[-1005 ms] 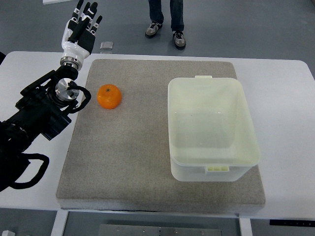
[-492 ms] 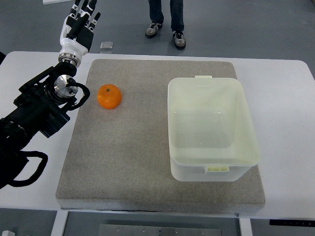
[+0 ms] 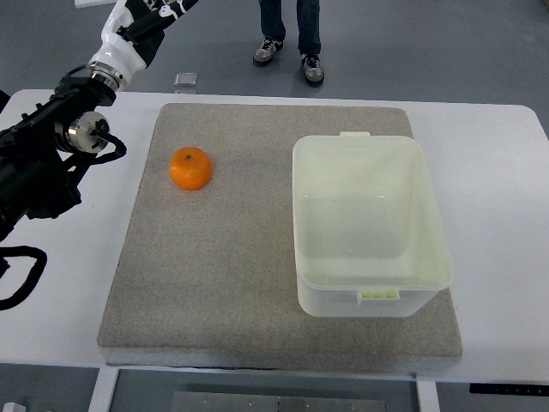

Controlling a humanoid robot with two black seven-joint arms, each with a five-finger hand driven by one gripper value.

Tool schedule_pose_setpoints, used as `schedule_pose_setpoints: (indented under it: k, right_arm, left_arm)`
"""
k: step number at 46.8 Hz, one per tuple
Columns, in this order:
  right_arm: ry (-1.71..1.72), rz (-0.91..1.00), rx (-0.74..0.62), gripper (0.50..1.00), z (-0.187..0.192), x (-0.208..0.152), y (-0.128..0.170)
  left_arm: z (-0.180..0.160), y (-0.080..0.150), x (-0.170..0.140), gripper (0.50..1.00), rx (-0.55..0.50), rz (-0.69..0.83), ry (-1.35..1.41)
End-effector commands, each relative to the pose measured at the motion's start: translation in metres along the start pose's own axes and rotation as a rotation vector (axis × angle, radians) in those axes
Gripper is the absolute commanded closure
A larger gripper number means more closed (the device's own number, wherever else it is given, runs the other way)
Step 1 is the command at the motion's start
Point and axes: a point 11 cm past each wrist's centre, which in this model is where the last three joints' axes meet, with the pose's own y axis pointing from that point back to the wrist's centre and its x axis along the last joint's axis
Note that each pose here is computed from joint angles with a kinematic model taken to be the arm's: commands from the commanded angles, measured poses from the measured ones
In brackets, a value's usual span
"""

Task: Put orange in box with left hand
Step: 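Raise the left hand and swing it over above the orange, then lower the left hand onto the orange and close fingers around it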

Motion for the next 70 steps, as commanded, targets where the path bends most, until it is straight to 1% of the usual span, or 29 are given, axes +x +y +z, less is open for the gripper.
schedule_pose_setpoints:
  k: [1,4,6,11,20,28,37,46,53,65,70]
  right_arm:
    - [0.001,0.0,0.0,0.568,0.0,0.0,0.0]
    - [-0.001,0.0,-0.002,0.568,0.001,0.0,0.0]
    - [-0.001,0.0,0.0,0.568,0.0,0.0,0.0]
    - [0.001,0.0,0.0,0.568,0.0,0.0,0.0]
    - [0.001,0.0,-0.002,0.568,0.001,0.0,0.0]
    - [0.001,0.0,0.0,0.568,0.0,0.0,0.0]
    - [0.002,0.0,0.0,0.568,0.0,0.0,0.0]
    - [0.001,0.0,0.0,0.568,0.0,0.0,0.0]
    - [0.001,0.0,0.0,0.568,0.0,0.0,0.0]
    - [0.001,0.0,-0.002,0.568,0.001,0.0,0.0]
    - [0.001,0.0,0.0,0.568,0.0,0.0,0.0]
  left_arm:
    - [-0.003,0.003,-0.014,0.512,0.086,-0.167,-0.269]
    - [-0.002,0.004,-0.028,0.514,0.119,-0.295,-0.434]
    - [0.003,0.006,-0.03,0.516,0.12,-0.357,-0.526]
    - [0.022,0.012,-0.023,0.519,0.103,-0.469,-0.698]
    - [0.035,0.008,-0.025,0.519,0.175,-0.586,-0.885]
    - [0.045,0.009,-0.012,0.516,0.264,-0.672,-1.138]
    - [0.042,0.016,-0.006,0.512,0.345,-0.795,-1.388]
    - [0.044,0.023,-0.022,0.512,0.315,-0.877,-1.408]
    - [0.021,0.037,-0.026,0.512,0.365,-0.972,-1.445]
    - [0.012,0.042,-0.021,0.512,0.387,-1.001,-1.494]
    - [0.009,0.042,-0.025,0.51,0.384,-1.009,-1.49]
